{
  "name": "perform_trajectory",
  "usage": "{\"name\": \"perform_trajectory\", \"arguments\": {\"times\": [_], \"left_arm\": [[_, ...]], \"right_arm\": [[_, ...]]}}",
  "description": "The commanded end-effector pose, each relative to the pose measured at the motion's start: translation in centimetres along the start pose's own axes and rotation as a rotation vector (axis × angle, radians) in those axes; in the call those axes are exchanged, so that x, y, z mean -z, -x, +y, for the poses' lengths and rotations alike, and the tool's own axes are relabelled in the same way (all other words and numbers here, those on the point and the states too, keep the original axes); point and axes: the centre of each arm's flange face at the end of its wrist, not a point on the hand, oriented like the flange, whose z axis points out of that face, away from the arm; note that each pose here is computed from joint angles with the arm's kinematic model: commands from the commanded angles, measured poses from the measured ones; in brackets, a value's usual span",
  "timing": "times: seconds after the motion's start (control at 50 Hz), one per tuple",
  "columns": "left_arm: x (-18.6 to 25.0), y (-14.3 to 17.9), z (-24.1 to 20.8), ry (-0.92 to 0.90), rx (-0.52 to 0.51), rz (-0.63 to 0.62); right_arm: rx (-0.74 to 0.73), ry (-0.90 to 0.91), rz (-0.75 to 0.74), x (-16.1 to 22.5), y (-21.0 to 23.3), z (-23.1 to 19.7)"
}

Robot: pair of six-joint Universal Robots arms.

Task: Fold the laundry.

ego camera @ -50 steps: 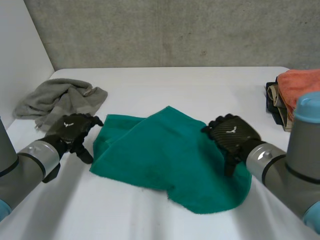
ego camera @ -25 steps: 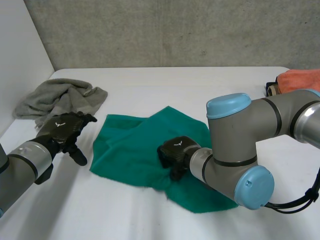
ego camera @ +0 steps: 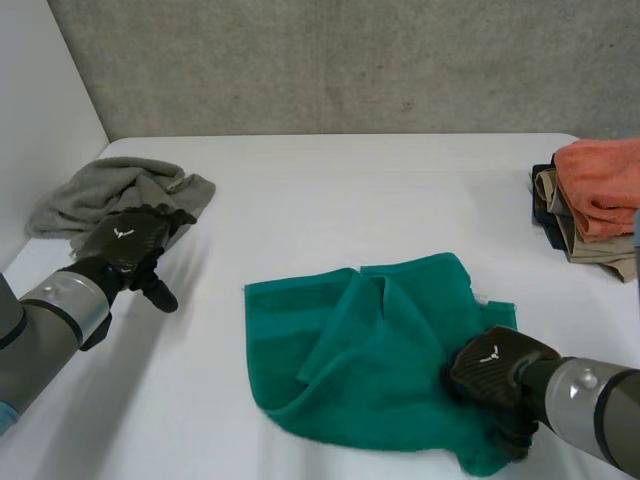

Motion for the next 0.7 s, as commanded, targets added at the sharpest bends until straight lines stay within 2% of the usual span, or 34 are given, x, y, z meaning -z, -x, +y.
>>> {"name": "perform_trajectory", "arguments": {"times": [0.02, 0.04, 0.16, 0.24, 0.34, 0.42, 0.56, 0.7], "left_arm": [[-0.8, -0.9, 1.0, 0.008, 0.008, 0.097], [-0.9, -1.1, 1.1, 0.008, 0.007, 0.111], [-0.8, -1.4, 1.2, 0.011, 0.011, 0.136], [-0.6, -1.6, 1.1, 0.008, 0.009, 0.139], [-0.4, -1.6, 1.1, 0.011, 0.01, 0.137], [-0.1, -1.7, 0.8, 0.006, 0.009, 0.137], [0.2, -1.8, 0.5, -0.006, 0.006, 0.139], [0.2, -2.2, 0.4, -0.011, 0.003, 0.152]], "right_arm": [[-0.002, -0.223, 0.191, 0.1, -3.2, -3.5], [-0.012, -0.289, 0.237, 0.4, -4.0, -4.7], [0.001, -0.371, 0.271, 0.5, -5.1, -7.1], [0.05, -0.365, 0.218, -2.2, -4.5, -8.1], [0.183, -0.344, 0.181, -5.6, -3.8, -9.1], [0.291, -0.329, 0.145, -7.9, -2.8, -9.2], [0.393, -0.308, 0.072, -12.3, -2.3, -8.2], [0.418, -0.344, 0.131, -13.2, -3.5, -9.6]]}}
